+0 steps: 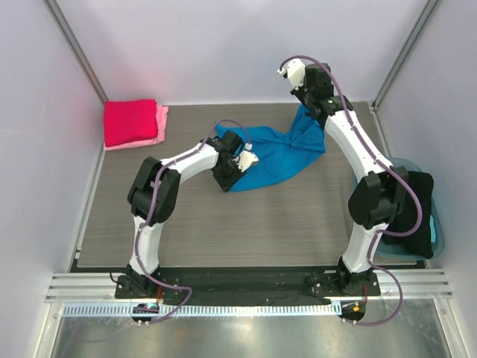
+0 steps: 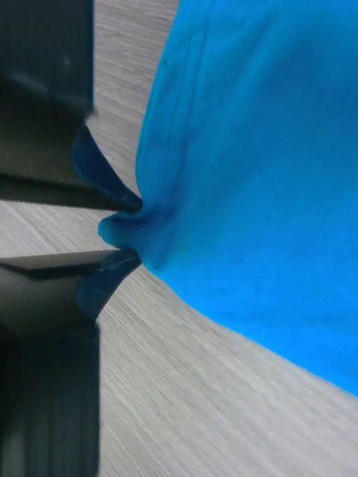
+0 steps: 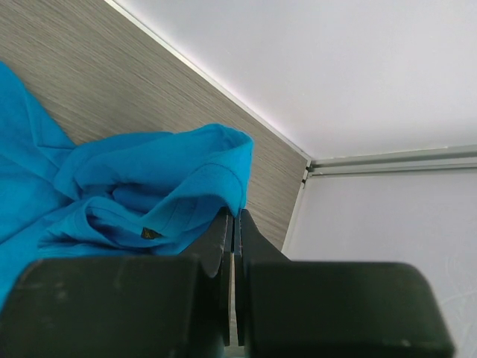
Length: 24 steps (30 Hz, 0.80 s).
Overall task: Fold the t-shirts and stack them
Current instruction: Flatten the tshirt out
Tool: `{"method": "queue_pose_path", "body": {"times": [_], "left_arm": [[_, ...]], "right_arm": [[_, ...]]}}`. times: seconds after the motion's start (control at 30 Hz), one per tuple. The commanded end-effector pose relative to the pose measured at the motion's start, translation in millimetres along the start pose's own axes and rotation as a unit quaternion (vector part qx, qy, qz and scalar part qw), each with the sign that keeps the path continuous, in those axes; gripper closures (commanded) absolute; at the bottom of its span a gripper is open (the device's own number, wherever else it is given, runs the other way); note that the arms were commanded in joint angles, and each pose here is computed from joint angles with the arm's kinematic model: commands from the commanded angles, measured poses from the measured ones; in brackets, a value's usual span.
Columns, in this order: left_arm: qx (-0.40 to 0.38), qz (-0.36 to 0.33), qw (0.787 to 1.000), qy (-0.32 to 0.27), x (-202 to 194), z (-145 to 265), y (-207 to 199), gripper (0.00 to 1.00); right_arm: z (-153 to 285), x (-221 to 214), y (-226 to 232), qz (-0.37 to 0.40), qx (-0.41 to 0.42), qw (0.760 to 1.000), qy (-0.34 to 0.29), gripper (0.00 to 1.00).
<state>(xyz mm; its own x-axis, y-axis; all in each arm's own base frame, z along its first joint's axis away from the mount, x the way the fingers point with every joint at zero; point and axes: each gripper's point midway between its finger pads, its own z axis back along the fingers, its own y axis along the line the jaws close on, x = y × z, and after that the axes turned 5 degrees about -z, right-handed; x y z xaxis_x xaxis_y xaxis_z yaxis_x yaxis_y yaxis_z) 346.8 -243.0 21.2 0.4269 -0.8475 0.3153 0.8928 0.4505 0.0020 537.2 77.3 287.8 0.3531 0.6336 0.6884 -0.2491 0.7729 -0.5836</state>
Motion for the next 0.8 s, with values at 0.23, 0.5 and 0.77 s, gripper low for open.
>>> {"method": "queue_pose_path", "body": {"times": [0.23,0.5,0.77], "left_arm": [[0.094,-0.007,0.991,-0.094,5.5,115.9,16.6,1.00],[0.141,-0.006,0.981,-0.133,-64.2,237.9,-15.3,1.00],[0.307,-0.064,0.914,-0.256,-68.6,325.7,-11.8,1.00]], "right_arm": [[57.9,14.2,-46.8,-0.147,-0.029,0.987,-0.054,0.99],[194.0,-6.9,2.4,-0.202,0.125,0.965,-0.108,0.99],[245.2,-35.6,0.7,-0.232,0.104,0.961,-0.104,0.99]]}}
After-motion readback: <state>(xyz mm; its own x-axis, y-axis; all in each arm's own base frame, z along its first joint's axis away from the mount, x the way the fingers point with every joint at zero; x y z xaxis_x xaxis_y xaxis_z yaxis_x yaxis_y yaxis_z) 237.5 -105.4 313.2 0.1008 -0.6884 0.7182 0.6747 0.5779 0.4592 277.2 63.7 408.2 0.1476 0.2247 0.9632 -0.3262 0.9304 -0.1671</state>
